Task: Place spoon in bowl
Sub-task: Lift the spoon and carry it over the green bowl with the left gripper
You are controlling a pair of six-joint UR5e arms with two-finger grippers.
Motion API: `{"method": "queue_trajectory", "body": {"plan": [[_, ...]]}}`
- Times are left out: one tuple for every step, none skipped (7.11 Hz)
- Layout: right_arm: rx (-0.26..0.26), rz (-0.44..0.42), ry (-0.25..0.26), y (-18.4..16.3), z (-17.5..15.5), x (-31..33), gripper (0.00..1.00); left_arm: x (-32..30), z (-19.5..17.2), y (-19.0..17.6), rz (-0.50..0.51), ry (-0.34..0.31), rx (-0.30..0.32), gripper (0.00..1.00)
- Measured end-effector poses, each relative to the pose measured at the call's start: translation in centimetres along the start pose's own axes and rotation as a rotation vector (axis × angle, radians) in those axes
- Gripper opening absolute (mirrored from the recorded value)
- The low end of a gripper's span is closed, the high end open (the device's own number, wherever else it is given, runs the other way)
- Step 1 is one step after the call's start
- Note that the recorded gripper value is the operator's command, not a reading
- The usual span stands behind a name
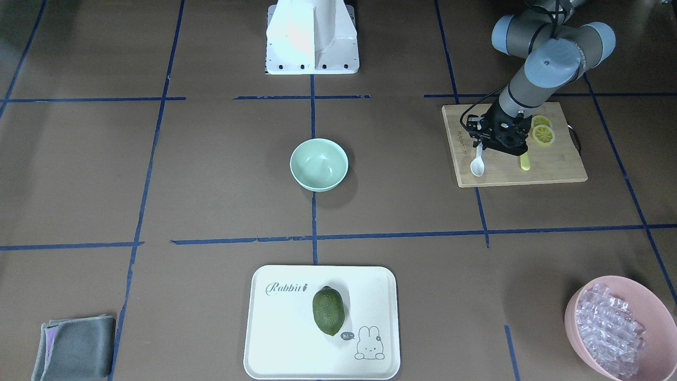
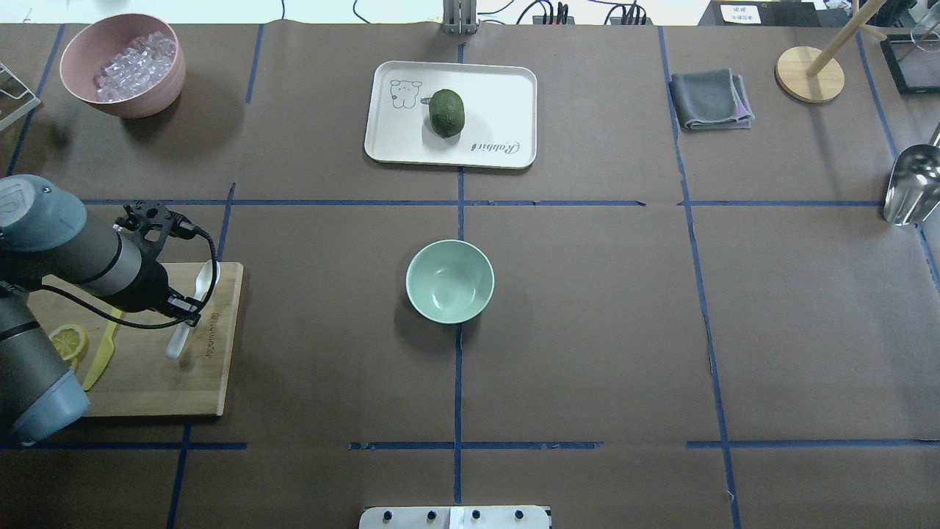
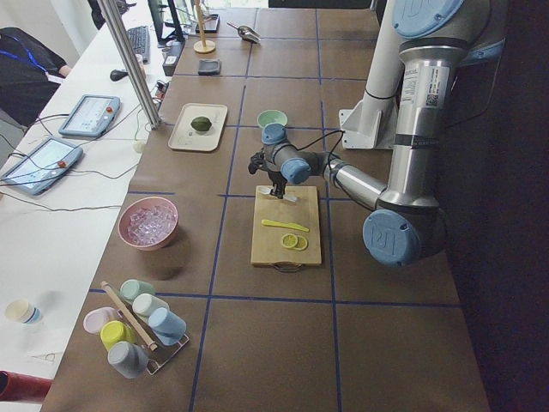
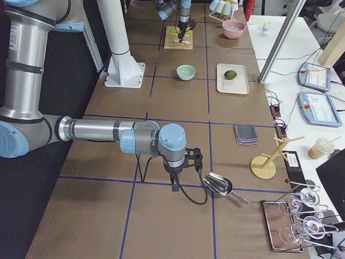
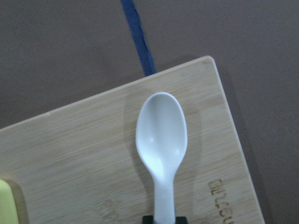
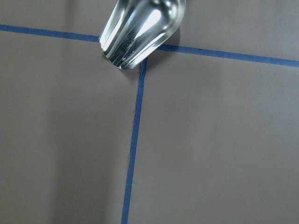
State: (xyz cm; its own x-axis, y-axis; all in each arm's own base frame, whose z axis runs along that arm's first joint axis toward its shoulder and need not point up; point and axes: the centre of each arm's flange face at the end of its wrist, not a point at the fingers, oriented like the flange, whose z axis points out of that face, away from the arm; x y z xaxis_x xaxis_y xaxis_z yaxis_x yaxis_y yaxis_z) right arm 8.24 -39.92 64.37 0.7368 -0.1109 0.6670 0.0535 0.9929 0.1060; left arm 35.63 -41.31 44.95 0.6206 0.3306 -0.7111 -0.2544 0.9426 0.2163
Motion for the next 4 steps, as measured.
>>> {"method": "queue_trajectory", "body": {"plan": [[0.001,-0.001,0.000,0.0,0.0,0.0,1.00,1.3,-0.8,-1.0,0.012,0.017,0.021,0.00],[0.002,-0.002,0.000,0.0,0.0,0.0,1.00,2.8,-1.6,-2.2,0.023,0.035,0.042,0.00],[0.002,-0.002,0.000,0.0,-0.1,-0.1,1.00,4.8,-2.6,-3.6,0.019,0.053,0.060,0.00],[0.002,-0.002,0.001,0.0,-0.1,-0.1,1.00,7.6,-3.9,-5.5,-0.003,0.067,0.071,0.00]]}}
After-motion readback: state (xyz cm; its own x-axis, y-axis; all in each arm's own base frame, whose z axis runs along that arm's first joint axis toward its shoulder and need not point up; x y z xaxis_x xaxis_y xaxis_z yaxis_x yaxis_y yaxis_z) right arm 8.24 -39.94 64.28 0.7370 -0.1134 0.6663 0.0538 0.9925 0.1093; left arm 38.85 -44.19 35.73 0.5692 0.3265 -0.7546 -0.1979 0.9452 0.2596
